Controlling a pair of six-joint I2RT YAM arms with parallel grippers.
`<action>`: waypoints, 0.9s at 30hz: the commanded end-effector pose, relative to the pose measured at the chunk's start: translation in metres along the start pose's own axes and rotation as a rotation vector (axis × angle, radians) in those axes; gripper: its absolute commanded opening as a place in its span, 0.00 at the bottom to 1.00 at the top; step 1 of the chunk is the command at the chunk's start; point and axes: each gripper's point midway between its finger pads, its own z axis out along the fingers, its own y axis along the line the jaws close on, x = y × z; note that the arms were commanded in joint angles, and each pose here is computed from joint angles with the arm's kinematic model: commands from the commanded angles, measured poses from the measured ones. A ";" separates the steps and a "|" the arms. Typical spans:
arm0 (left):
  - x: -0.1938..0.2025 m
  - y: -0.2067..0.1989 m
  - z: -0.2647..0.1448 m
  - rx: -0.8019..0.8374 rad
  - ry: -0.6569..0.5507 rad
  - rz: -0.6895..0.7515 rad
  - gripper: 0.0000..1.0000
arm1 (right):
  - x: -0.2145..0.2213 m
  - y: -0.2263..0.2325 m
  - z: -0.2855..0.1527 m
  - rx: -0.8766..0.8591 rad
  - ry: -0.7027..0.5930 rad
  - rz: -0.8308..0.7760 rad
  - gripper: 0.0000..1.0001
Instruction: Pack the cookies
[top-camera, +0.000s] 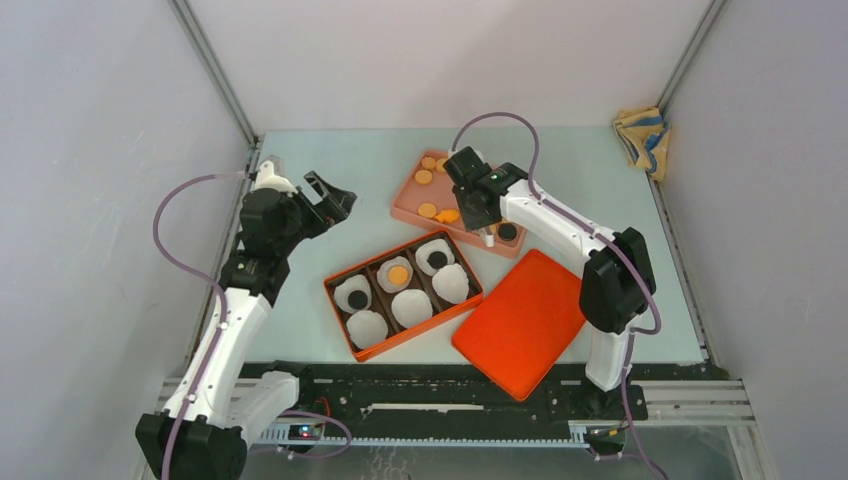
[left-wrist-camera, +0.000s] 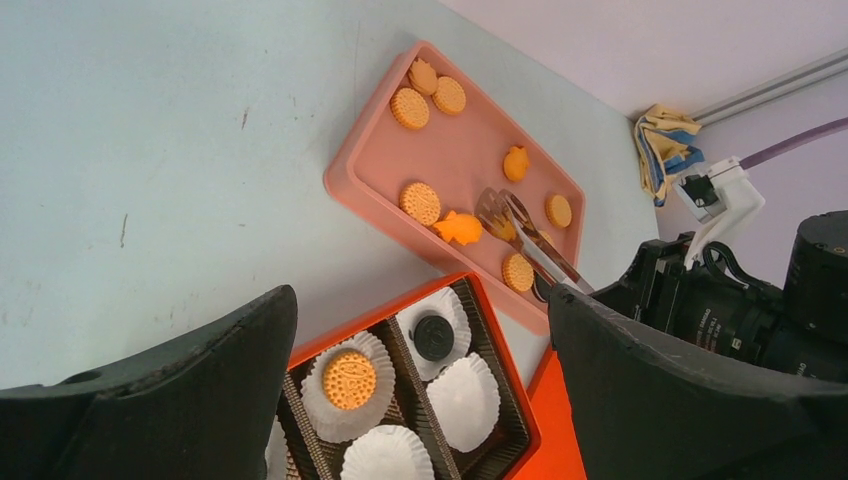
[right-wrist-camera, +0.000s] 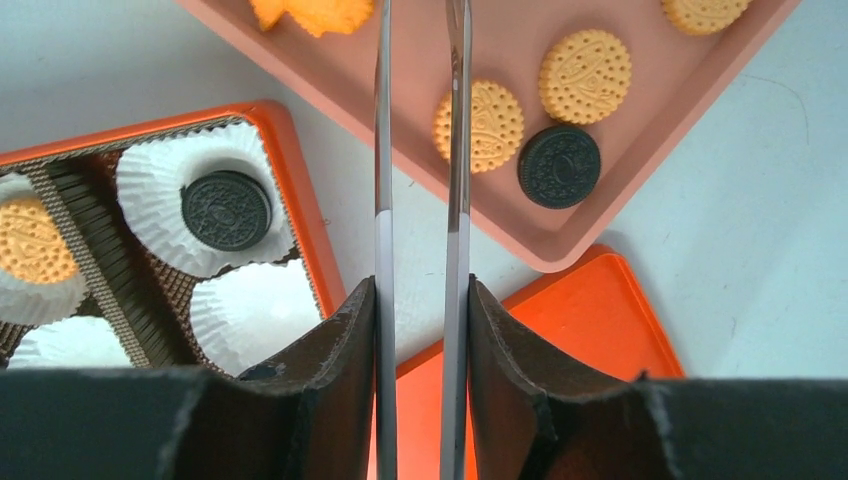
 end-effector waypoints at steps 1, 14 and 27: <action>-0.014 -0.015 -0.002 0.056 -0.034 -0.013 1.00 | -0.032 -0.031 -0.020 0.045 -0.096 0.090 0.40; -0.015 -0.019 0.003 0.075 -0.027 -0.021 1.00 | -0.039 -0.067 -0.002 0.056 -0.077 0.200 0.50; -0.013 -0.018 0.003 0.074 -0.026 -0.017 1.00 | -0.057 -0.063 0.006 -0.011 -0.077 0.266 0.55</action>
